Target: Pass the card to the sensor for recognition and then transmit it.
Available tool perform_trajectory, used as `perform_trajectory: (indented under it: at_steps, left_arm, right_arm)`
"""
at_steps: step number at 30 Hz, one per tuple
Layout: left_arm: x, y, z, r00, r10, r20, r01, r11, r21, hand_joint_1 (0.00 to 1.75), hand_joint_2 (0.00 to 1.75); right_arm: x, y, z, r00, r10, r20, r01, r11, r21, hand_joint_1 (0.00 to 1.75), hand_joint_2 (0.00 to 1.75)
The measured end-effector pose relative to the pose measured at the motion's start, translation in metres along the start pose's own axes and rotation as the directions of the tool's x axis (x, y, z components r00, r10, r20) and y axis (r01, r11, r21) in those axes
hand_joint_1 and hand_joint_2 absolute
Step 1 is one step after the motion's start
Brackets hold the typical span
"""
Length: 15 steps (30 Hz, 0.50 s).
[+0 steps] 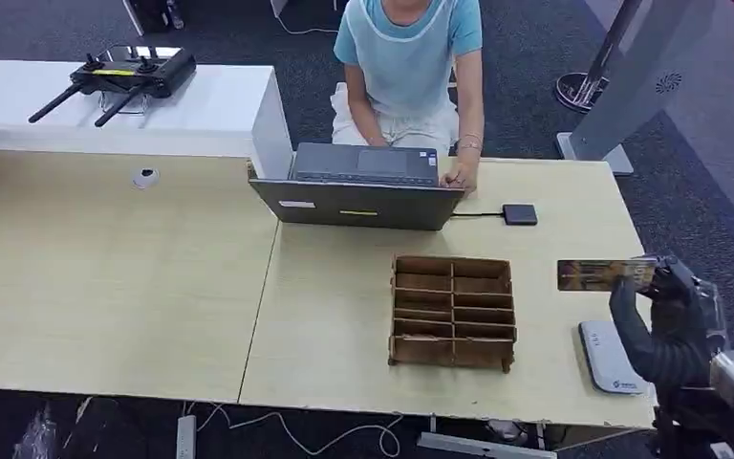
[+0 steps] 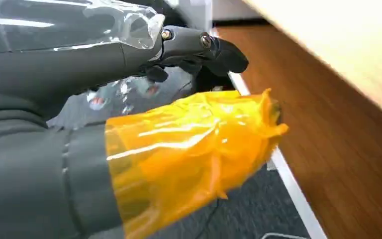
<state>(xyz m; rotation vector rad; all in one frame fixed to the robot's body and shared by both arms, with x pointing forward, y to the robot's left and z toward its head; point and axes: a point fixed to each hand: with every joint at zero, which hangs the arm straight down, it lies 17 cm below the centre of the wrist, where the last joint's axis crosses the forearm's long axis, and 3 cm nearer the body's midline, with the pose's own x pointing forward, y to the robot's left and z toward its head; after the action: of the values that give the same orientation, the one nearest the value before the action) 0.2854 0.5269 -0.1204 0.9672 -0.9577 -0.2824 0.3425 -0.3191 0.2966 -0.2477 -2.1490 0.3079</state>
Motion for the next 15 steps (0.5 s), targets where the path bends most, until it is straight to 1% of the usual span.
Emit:
perform_trajectory:
  at_steps: [2,3,4,6,7,10,15]
  left_arm:
    - [0.002,-0.035,0.025,0.992,0.106,-0.072,-0.108,0.994,-0.026,0.00,0.00]
    - [0.000,-0.056,0.041,0.982,0.154,-0.111,-0.162,0.985,-0.066,0.00,0.00]
    - [-0.008,-0.078,0.062,0.965,0.198,-0.172,-0.219,0.969,-0.117,0.00,0.00]
    - [-0.020,-0.119,0.105,0.935,0.213,-0.284,-0.275,0.941,-0.197,0.00,0.00]
    - [-0.026,-0.127,0.117,0.925,0.206,-0.318,-0.280,0.937,-0.208,0.00,0.00]
    - [-0.033,-0.139,0.137,0.909,0.197,-0.367,-0.288,0.933,-0.214,0.00,0.00]
    - [-0.036,-0.146,0.152,0.902,0.183,-0.391,-0.283,0.934,-0.217,0.00,0.00]
  right_arm:
    - [-0.005,-0.005,0.011,1.000,0.003,-0.020,-0.003,1.000,0.006,1.75,1.75]
    - [-0.007,-0.006,0.014,1.000,0.004,-0.026,-0.004,1.000,0.012,1.75,1.75]
    - [-0.008,-0.006,0.016,1.000,0.004,-0.030,-0.004,1.000,0.018,1.75,1.75]
    - [-0.012,-0.006,0.017,0.999,0.006,-0.035,-0.006,1.000,0.019,1.75,1.75]
    - [-0.015,-0.007,0.018,0.999,0.006,-0.041,-0.005,1.000,0.015,1.75,1.75]
    - [-0.020,-0.008,0.019,0.999,0.004,-0.054,-0.004,1.000,0.006,1.75,1.75]
    - [-0.022,-0.010,0.021,0.998,0.005,-0.063,-0.005,1.000,0.000,1.75,1.75]
